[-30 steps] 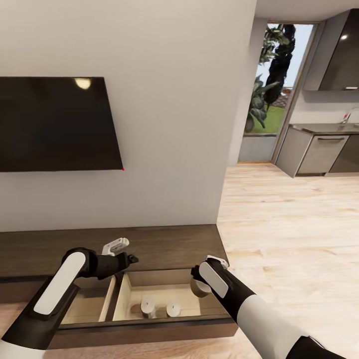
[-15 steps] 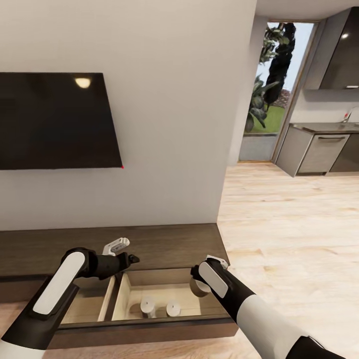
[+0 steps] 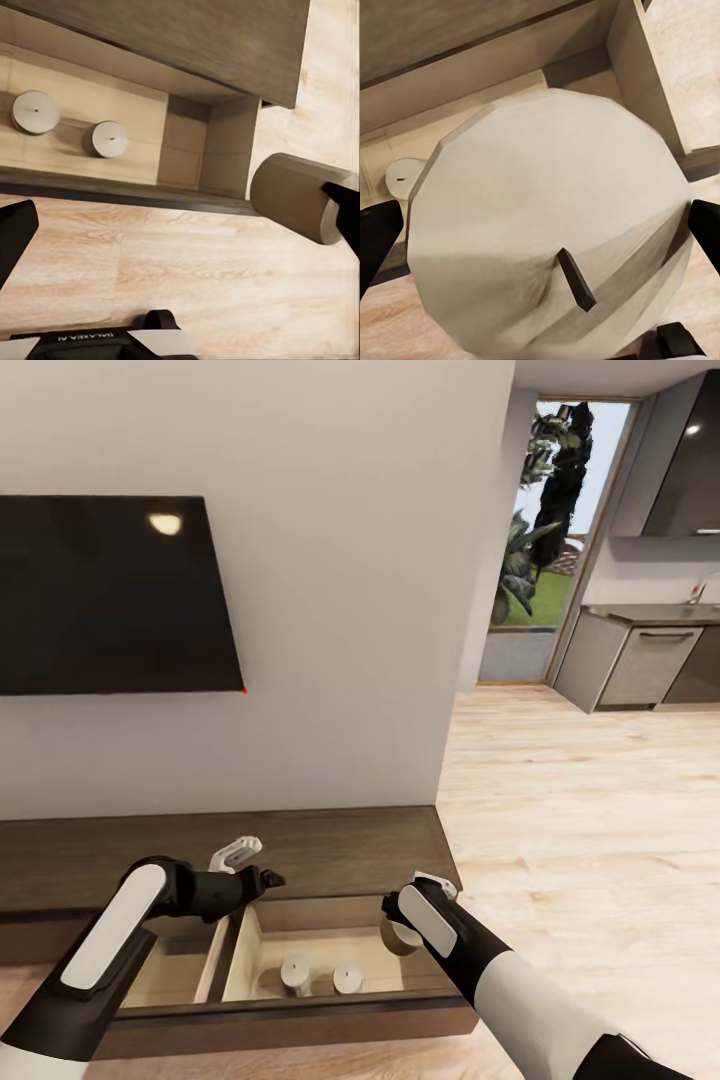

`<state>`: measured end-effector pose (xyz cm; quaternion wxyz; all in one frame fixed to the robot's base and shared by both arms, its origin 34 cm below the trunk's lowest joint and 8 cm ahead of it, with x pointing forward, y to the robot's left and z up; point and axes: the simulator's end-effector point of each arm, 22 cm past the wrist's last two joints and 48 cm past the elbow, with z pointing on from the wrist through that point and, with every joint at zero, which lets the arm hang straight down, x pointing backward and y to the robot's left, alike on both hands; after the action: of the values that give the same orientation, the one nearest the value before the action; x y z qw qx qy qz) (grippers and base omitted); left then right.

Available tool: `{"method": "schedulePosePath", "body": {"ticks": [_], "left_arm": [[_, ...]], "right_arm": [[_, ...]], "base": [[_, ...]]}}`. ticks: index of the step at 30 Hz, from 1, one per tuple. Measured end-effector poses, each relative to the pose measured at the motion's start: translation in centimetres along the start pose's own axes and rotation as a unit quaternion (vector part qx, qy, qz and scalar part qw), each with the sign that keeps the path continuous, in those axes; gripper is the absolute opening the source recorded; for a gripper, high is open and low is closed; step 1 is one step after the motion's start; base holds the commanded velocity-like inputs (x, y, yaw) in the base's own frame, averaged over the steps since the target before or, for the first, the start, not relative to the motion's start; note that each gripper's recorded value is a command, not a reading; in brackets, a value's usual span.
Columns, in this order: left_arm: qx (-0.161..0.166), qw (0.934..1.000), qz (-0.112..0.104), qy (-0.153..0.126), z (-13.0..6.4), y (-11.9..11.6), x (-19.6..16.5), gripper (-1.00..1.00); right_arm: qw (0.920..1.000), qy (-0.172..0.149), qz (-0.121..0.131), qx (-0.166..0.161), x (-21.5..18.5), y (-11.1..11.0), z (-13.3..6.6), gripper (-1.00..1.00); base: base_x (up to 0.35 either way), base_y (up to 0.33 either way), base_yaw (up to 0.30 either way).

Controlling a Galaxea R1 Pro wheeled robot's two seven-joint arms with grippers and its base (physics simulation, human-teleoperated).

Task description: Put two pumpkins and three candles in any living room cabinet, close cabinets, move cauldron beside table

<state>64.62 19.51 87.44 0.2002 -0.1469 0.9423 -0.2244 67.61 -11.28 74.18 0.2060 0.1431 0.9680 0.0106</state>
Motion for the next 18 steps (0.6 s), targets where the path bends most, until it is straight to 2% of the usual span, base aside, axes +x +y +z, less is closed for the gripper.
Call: {"method": "schedulePosePath", "body": {"ticks": [5, 10, 18], "left_arm": [[0.022, 0.9996, -0.017, 0.011, -0.2, 0.7, 0.0, 1.00], [0.056, 0.9974, -0.035, 0.028, -0.3, 0.3, 0.4, 1.00], [0.073, 0.9957, -0.044, 0.036, 0.4, 0.3, 0.9, 1.00]], "right_arm": [[1.0000, 0.000, 0.000, 0.000, 0.2, 0.0, 0.6, -1.00], [1.0000, 0.000, 0.000, 0.000, 0.4, -0.1, 1.3, -1.00], [1.0000, 0.000, 0.000, 0.000, 0.8, -0.1, 2.4, -1.00]], "base": [[0.000, 0.000, 0.000], [0.000, 0.000, 0.000], [0.000, 0.000, 0.000]]}}
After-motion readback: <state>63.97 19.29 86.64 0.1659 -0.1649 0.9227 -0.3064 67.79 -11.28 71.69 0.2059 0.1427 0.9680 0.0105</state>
